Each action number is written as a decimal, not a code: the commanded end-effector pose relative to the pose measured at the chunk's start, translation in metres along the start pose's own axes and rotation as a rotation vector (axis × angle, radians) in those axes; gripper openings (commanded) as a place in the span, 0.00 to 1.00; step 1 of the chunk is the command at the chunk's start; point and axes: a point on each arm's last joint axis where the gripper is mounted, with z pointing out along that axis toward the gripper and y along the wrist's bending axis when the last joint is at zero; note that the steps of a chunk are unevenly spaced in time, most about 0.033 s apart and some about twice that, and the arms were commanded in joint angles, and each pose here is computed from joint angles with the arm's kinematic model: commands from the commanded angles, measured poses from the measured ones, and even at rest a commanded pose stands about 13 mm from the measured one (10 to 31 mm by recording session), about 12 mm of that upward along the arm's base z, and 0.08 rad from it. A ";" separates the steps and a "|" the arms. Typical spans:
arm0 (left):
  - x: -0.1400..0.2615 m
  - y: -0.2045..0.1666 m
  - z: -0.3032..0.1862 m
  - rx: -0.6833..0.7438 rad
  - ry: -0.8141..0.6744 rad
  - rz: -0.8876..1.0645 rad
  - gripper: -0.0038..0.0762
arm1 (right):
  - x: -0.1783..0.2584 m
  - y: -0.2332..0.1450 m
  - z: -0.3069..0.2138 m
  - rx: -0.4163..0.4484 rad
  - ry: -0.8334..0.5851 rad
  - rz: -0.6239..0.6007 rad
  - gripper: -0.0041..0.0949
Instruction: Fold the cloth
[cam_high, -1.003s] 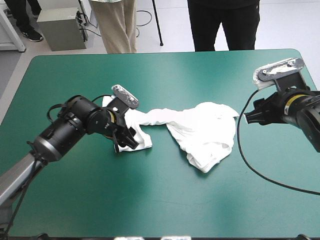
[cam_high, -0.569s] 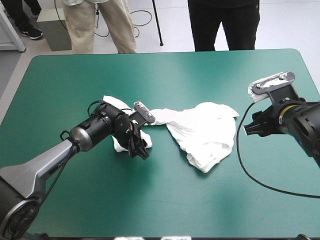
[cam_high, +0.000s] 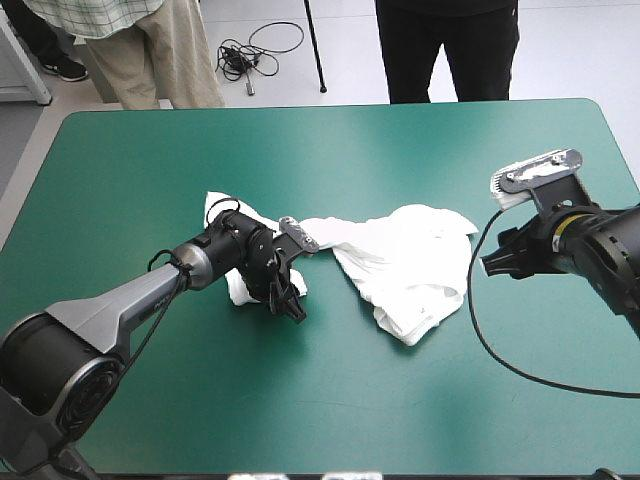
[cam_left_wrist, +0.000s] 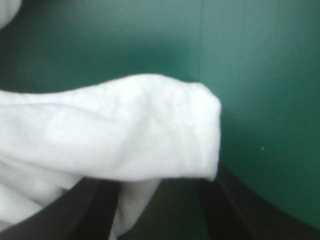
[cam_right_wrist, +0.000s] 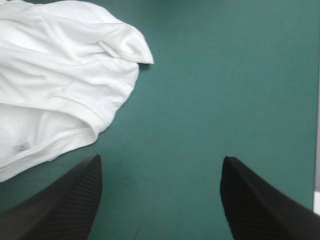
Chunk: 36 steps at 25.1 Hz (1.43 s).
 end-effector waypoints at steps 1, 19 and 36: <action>-0.003 0.011 -0.007 -0.021 -0.047 -0.030 0.42 | 0.000 0.003 -0.010 -0.067 -0.028 -0.007 0.67; 0.004 0.010 -0.008 0.024 0.011 -0.038 0.04 | 0.037 0.047 0.182 -0.136 0.263 0.009 0.66; 0.003 0.009 -0.008 0.025 0.007 -0.040 0.04 | 0.053 0.059 0.242 -0.177 0.409 0.021 0.34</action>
